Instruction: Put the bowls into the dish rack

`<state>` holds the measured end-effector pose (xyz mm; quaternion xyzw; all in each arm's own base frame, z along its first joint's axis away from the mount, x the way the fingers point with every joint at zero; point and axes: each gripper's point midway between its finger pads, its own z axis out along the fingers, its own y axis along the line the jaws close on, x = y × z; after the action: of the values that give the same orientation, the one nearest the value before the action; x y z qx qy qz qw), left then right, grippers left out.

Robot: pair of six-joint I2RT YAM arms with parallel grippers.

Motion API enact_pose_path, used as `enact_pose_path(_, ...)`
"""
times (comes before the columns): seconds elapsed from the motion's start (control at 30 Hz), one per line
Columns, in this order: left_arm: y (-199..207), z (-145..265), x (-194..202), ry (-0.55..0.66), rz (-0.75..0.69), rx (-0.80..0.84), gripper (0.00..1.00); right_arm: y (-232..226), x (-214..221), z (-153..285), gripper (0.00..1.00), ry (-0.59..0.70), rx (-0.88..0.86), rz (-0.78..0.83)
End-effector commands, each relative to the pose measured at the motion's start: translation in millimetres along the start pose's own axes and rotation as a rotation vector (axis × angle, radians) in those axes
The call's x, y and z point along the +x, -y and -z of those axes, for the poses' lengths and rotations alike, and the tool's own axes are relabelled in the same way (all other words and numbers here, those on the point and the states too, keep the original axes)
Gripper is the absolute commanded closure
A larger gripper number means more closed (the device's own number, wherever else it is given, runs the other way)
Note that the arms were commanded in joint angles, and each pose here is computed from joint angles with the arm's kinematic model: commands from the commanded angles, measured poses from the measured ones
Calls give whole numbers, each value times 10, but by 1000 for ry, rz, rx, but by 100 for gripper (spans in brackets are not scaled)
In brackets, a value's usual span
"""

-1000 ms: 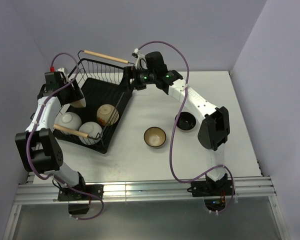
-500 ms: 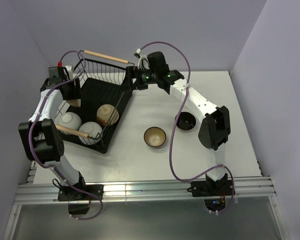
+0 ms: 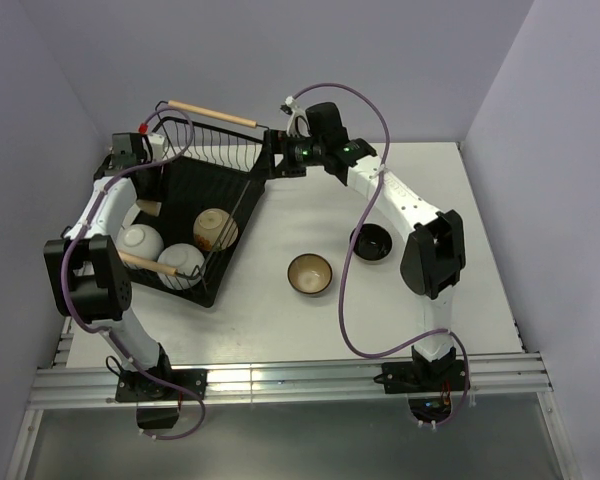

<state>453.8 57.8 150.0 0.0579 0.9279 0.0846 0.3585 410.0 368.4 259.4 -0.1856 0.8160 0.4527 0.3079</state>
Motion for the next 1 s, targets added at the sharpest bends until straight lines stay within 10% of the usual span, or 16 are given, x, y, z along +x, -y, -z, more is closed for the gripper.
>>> enact_pose_path(0.0, -172, 7, -237, 68, -64, -73, 100, -263, -218, 233, 1, 74, -45, 65)
enact_pose_path(0.6, -127, -110, -154, 36, -214, -122, 98, -199, -214, 253, 1, 67, -34, 67)
enact_pose_path(0.97, -25, -121, 106, -47, -236, -131, 25, -201, -225, 279, 1, 60, -26, 76)
